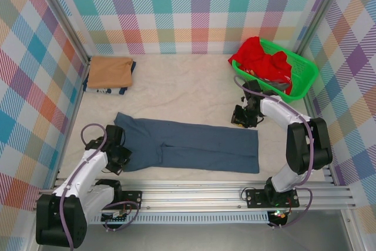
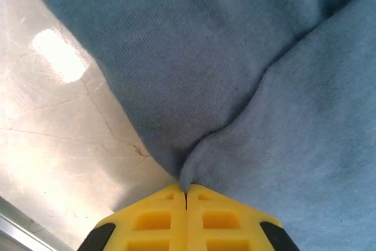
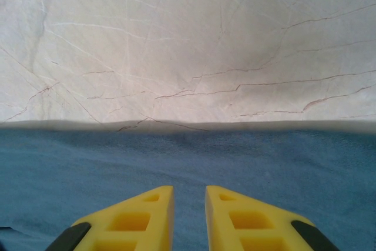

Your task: Fold and stack the t-shirts

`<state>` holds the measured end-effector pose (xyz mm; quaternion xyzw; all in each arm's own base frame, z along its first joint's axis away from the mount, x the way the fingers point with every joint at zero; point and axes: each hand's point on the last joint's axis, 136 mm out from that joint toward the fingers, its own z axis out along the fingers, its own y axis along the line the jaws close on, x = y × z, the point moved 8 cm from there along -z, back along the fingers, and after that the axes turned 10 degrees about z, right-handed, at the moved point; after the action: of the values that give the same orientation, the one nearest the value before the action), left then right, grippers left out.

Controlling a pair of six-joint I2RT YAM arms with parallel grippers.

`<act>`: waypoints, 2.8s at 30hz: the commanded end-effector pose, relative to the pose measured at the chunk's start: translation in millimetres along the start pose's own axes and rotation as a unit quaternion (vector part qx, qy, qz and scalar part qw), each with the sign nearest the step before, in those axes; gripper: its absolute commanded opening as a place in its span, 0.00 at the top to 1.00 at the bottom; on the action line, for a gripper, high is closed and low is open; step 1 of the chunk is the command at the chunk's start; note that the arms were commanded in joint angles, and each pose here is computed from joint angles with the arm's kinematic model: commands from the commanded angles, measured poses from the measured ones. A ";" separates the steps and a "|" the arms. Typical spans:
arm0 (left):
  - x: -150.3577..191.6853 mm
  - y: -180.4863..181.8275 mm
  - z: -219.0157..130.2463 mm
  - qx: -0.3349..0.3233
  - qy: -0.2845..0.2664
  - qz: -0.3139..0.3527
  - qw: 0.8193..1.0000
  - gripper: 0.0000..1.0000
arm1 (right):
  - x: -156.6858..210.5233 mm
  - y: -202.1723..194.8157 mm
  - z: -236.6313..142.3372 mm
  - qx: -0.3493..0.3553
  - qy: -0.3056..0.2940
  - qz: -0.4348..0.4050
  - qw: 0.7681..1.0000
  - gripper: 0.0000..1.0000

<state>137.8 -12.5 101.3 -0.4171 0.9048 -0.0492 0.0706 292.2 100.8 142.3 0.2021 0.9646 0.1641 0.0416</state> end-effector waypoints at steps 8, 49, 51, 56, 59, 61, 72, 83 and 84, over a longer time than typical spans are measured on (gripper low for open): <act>-13.2 -15.3 -34.2 0.000 -0.002 0.016 1.000 0.95 | -1.0 3.3 6.6 -0.004 0.010 0.004 1.000 0.79; 9.0 1.4 -10.4 -0.082 0.089 0.051 0.991 0.71 | -1.5 2.8 8.6 -0.001 0.010 0.008 1.000 0.79; 14.6 2.0 -10.9 -0.085 0.083 0.059 0.991 0.71 | -1.9 3.3 8.1 -0.001 0.009 0.008 1.000 0.79; 28.1 12.0 -2.9 -0.096 0.083 0.049 0.991 0.70 | -1.8 3.4 8.2 -0.003 0.009 0.009 1.000 0.79; 30.3 12.6 -1.4 -0.094 0.076 0.049 0.991 0.70 | -1.7 3.5 7.5 -0.003 0.009 0.009 1.000 0.79; 29.7 12.2 -1.7 -0.103 0.077 0.050 0.990 0.71 | -1.3 3.0 7.9 -0.002 0.009 0.008 1.000 0.79; 21.4 -2.8 16.0 -0.117 0.064 0.052 0.990 0.76 | -4.5 6.3 7.7 -0.004 0.010 0.008 1.000 0.79; 7.2 -10.2 -21.1 -0.105 0.003 0.079 0.991 1.00 | -1.8 3.3 5.1 0.001 0.009 0.007 1.000 0.79; 4.6 -12.4 -28.3 -0.100 -0.008 0.082 0.992 1.00 | -1.9 3.5 5.0 0.000 0.009 0.007 1.000 0.79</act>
<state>134.7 -27.7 108.6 -0.3587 0.9328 0.0341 -0.0001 297.5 102.5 132.8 0.2107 0.9636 0.1614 0.0308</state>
